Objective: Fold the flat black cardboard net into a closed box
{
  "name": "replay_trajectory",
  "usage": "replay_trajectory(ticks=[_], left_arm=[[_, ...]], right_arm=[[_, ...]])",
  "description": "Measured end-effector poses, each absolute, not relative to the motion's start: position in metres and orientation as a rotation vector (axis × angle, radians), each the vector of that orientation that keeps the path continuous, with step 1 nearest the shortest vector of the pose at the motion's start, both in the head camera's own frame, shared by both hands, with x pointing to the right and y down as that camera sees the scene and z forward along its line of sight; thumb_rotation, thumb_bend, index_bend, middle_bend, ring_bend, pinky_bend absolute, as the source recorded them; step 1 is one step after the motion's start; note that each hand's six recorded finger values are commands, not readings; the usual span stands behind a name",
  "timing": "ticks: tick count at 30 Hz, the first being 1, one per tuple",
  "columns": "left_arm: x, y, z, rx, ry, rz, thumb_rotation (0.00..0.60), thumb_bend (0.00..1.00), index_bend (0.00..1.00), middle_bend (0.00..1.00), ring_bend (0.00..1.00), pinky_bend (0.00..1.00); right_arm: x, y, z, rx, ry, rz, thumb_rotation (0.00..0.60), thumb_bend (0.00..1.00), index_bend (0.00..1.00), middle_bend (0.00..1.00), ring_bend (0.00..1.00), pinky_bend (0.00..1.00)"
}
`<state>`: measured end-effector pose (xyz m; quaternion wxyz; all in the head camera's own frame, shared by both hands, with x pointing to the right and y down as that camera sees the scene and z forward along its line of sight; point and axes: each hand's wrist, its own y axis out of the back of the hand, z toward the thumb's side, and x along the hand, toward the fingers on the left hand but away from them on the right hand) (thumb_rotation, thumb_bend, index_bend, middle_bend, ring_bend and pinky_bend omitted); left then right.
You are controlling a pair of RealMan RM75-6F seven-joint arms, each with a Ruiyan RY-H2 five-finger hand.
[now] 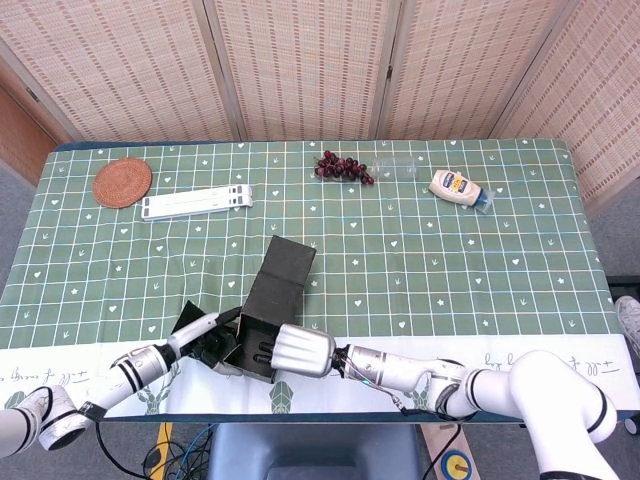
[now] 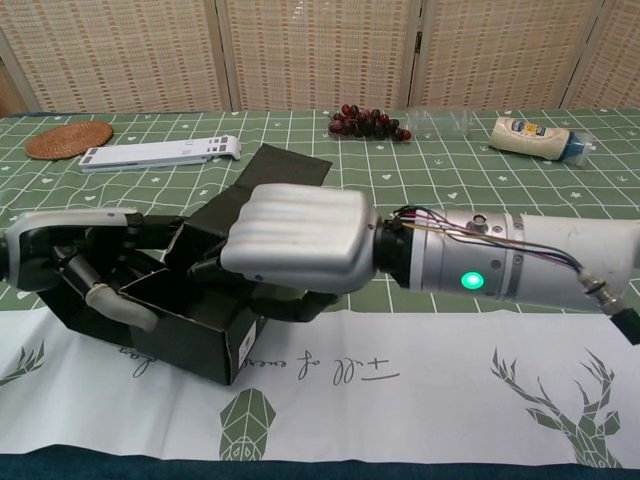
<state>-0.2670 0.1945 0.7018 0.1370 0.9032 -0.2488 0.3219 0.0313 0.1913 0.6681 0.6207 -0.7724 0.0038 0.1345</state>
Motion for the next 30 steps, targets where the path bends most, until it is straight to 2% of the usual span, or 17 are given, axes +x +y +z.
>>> replay_trajectory(ticks=[2,5,9,13,16,19,30], left_arm=[[-0.266,0.194,0.702,2.625,-0.727,0.937,0.600,0.10,0.05,0.08,0.50,0.84],[-0.265,0.193,0.701,2.644,-0.733,0.951,0.600,0.10,0.05,0.06,0.45,0.82],[-0.264,0.193,0.700,2.666,-0.746,0.967,0.600,0.10,0.04,0.04,0.32,0.74],[-0.267,0.190,0.694,2.676,-0.776,0.982,0.600,0.10,0.04,0.03,0.11,0.54],[-0.272,0.187,0.688,2.685,-0.804,0.994,0.600,0.10,0.04,0.01,0.03,0.43],[-0.278,0.183,0.682,2.691,-0.838,1.008,0.600,0.10,0.04,0.00,0.00,0.39],[-0.301,0.167,0.660,2.717,-0.969,1.031,0.600,0.10,0.04,0.00,0.00,0.35]], right_arm=[[0.036,0.191,0.667,-1.777,-0.003,0.324,0.600,0.51,0.01,0.17,0.65,0.90],[0.045,0.189,0.666,-1.789,-0.026,0.357,0.600,0.50,0.00,0.14,0.64,0.90],[0.058,0.186,0.664,-1.802,-0.067,0.398,0.600,0.48,0.00,0.13,0.64,0.90],[0.070,0.183,0.659,-1.827,-0.116,0.430,0.600,0.48,0.00,0.13,0.64,0.90],[0.080,0.181,0.654,-1.855,-0.150,0.462,0.600,0.48,0.00,0.14,0.64,0.90],[0.091,0.181,0.651,-1.903,-0.178,0.500,0.600,0.48,0.00,0.17,0.64,0.90],[0.126,0.178,0.664,-2.059,-0.221,0.670,0.600,0.48,0.00,0.22,0.64,0.90]])
